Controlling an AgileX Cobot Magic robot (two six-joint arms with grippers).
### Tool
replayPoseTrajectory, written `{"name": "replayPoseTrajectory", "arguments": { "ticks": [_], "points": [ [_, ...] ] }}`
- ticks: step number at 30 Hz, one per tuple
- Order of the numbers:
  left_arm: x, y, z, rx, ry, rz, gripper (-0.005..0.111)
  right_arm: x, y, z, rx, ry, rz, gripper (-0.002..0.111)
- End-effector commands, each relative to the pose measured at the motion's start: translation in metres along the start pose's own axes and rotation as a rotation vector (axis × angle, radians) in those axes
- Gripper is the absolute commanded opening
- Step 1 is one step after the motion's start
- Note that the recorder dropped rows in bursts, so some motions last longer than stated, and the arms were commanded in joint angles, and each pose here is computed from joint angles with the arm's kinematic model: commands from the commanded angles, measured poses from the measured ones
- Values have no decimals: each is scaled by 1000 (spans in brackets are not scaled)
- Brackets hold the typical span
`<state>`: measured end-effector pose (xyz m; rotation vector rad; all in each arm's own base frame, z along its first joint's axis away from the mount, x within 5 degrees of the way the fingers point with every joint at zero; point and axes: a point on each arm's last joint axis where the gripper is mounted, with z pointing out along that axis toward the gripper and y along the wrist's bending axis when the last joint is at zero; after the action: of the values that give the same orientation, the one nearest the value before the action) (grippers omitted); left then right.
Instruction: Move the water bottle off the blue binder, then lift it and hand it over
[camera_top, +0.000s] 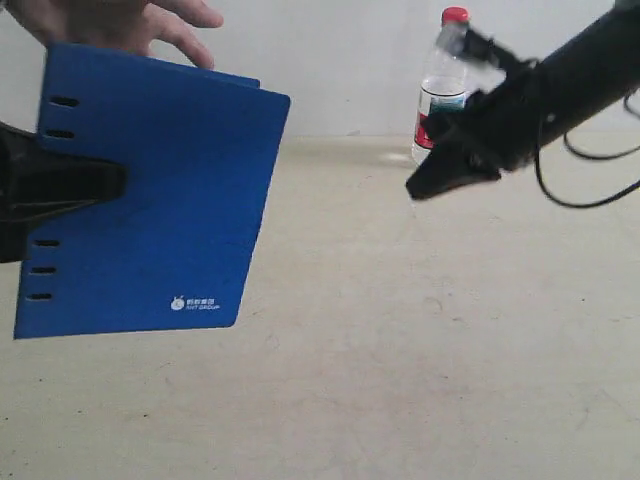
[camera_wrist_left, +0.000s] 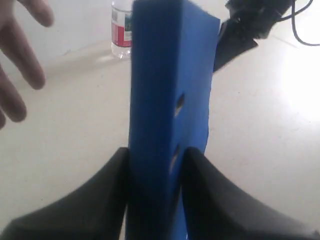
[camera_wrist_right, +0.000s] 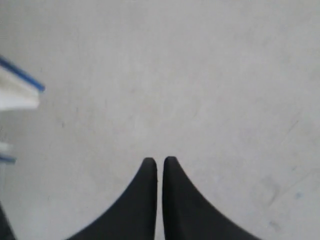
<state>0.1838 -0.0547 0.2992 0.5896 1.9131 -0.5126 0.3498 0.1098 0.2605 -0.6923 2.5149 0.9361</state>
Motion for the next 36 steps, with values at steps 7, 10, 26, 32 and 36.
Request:
{"name": "replayPoseTrajectory", "arguments": {
  "ticks": [7,10,26,32,36],
  "points": [
    [67,-28,-41,-178,-124,-252,4,10,115,-177,516,-598,-251,0],
    [60,-15,-46,-311,-233,-277,4,26,130,-190,523,-574,-254,0],
    [-19,-2,-19,-85,-318,-190,4,41,139,-189,466,-473,-232,0],
    [-20,-1,-19,-90,-323,-208,5,44,140,-187,452,-434,-225,0],
    [-18,0,-19,-114,-293,-172,23,45,140,-186,448,-418,-223,0]
  ]
}}
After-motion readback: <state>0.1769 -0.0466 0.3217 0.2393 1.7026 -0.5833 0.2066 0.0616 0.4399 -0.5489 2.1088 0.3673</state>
